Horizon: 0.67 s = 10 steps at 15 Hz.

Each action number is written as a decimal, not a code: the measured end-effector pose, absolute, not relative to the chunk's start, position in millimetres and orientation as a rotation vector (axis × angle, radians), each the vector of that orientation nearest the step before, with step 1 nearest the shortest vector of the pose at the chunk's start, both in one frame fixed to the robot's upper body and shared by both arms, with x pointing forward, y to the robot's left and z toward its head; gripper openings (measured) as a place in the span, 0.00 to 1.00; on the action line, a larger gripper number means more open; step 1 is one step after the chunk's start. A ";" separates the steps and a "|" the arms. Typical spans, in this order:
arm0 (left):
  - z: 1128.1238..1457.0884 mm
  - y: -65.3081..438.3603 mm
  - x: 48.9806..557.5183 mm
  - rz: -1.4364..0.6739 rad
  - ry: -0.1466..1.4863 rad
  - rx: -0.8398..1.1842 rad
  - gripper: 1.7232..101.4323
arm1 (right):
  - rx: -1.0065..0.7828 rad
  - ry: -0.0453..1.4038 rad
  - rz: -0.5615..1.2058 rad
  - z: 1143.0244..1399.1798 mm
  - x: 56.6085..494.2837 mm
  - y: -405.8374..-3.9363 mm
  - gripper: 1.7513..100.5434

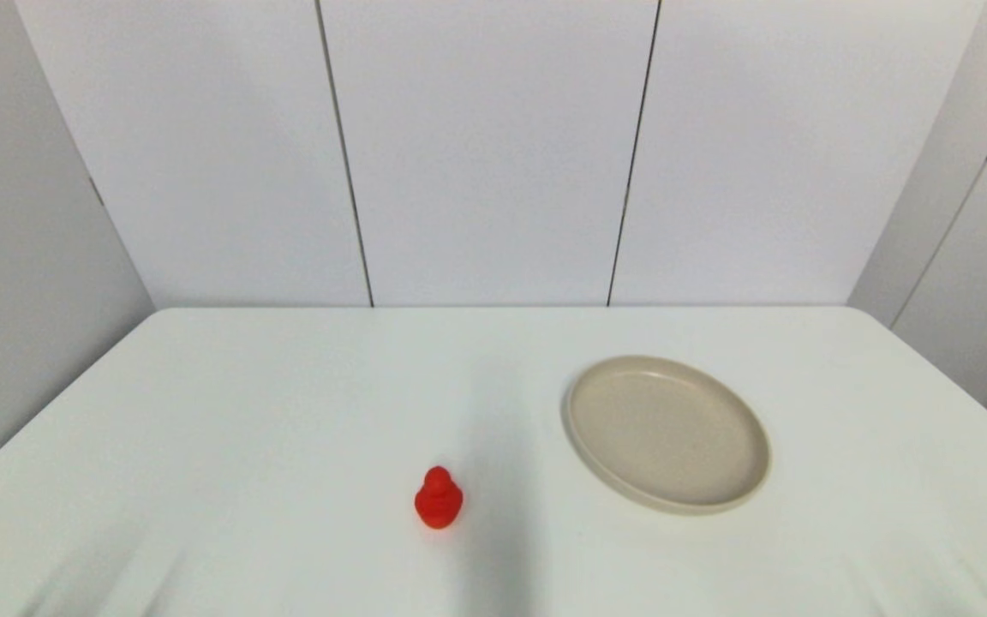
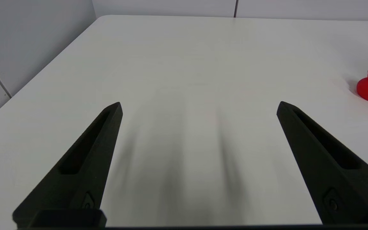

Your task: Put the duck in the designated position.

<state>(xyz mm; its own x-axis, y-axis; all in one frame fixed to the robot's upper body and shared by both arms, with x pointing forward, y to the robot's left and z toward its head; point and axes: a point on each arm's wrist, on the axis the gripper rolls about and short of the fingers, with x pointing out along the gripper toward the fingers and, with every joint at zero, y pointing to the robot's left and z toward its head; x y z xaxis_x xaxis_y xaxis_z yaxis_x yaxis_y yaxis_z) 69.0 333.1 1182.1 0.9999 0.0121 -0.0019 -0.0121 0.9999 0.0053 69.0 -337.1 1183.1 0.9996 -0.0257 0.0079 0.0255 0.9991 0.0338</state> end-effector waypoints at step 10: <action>1182.1 333.1 69.0 0.012 0.002 0.006 0.96 | 0.026 0.008 -0.025 1182.5 69.4 -337.1 0.97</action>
<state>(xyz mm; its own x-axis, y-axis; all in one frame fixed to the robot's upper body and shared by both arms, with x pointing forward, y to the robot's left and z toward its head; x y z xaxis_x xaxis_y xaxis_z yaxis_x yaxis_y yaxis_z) 69.0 333.1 1182.1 0.9999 0.0117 -0.0019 -0.0117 0.9999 0.0062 69.4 -337.1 1182.5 0.9996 -0.0253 -0.0081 0.0255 0.9993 0.0262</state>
